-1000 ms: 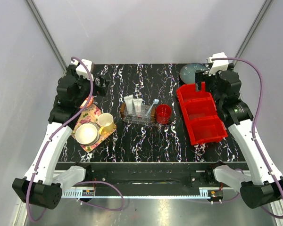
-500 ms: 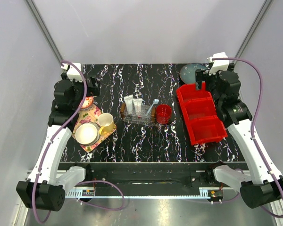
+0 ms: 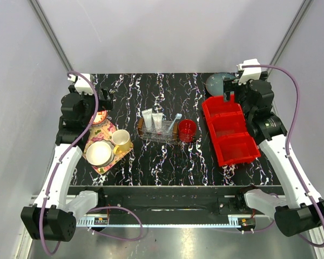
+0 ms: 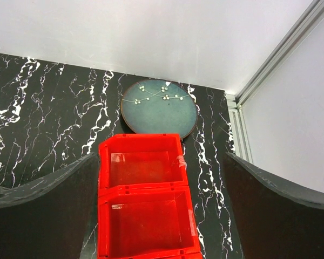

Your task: Prepare toiletry sets of a toothbrush and toothpaste on the tray

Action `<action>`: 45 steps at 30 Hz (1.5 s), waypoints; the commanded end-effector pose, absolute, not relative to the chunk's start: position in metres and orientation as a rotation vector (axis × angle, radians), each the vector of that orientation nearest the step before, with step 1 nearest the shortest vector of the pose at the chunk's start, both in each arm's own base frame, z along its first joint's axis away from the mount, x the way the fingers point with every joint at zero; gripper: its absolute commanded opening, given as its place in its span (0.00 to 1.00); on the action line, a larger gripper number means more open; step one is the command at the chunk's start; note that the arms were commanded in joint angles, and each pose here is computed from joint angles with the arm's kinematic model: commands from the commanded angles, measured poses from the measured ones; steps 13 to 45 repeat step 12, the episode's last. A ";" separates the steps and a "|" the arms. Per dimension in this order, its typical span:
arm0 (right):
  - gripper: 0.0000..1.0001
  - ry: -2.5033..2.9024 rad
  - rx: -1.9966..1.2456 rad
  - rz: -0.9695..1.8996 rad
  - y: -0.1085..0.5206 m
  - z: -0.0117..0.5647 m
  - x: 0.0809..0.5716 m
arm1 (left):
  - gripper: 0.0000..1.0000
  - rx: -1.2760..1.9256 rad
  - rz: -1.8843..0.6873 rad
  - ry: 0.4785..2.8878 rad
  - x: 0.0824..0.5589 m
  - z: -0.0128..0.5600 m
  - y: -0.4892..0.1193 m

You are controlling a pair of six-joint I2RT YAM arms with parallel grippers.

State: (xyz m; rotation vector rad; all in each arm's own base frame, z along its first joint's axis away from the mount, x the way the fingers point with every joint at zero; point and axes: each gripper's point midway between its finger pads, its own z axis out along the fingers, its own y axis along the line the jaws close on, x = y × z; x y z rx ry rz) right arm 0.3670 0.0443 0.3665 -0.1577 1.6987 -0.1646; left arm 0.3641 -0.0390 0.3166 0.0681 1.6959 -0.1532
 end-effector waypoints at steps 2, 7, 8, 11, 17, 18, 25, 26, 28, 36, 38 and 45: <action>1.00 1.649 -0.109 -0.170 0.041 0.381 0.372 | 0.99 0.095 -0.210 1.599 0.365 0.341 -0.048; 1.00 1.653 -0.110 -0.168 0.041 0.379 0.373 | 0.99 0.101 -0.224 1.601 0.366 0.340 -0.050; 1.00 1.652 -0.110 -0.168 0.041 0.380 0.373 | 0.99 0.102 -0.225 1.602 0.365 0.339 -0.051; 1.00 1.653 -0.115 -0.168 0.042 0.378 0.374 | 0.99 0.103 -0.226 1.607 0.365 0.337 -0.051; 1.00 1.654 -0.115 -0.168 0.042 0.378 0.374 | 0.99 0.103 -0.224 1.608 0.366 0.336 -0.050; 1.00 1.654 -0.115 -0.168 0.042 0.378 0.374 | 0.99 0.103 -0.224 1.608 0.366 0.336 -0.050; 1.00 1.654 -0.115 -0.168 0.042 0.378 0.374 | 0.99 0.103 -0.224 1.608 0.366 0.336 -0.050; 1.00 1.654 -0.115 -0.168 0.042 0.378 0.374 | 0.99 0.103 -0.224 1.608 0.366 0.336 -0.050; 1.00 1.654 -0.115 -0.168 0.042 0.378 0.374 | 0.99 0.103 -0.224 1.608 0.366 0.336 -0.050; 1.00 1.654 -0.115 -0.168 0.042 0.378 0.374 | 0.99 0.103 -0.224 1.608 0.366 0.336 -0.050; 1.00 1.654 -0.115 -0.168 0.042 0.378 0.374 | 0.99 0.103 -0.224 1.608 0.366 0.336 -0.050; 1.00 1.654 -0.115 -0.168 0.042 0.378 0.374 | 0.99 0.103 -0.224 1.608 0.366 0.336 -0.050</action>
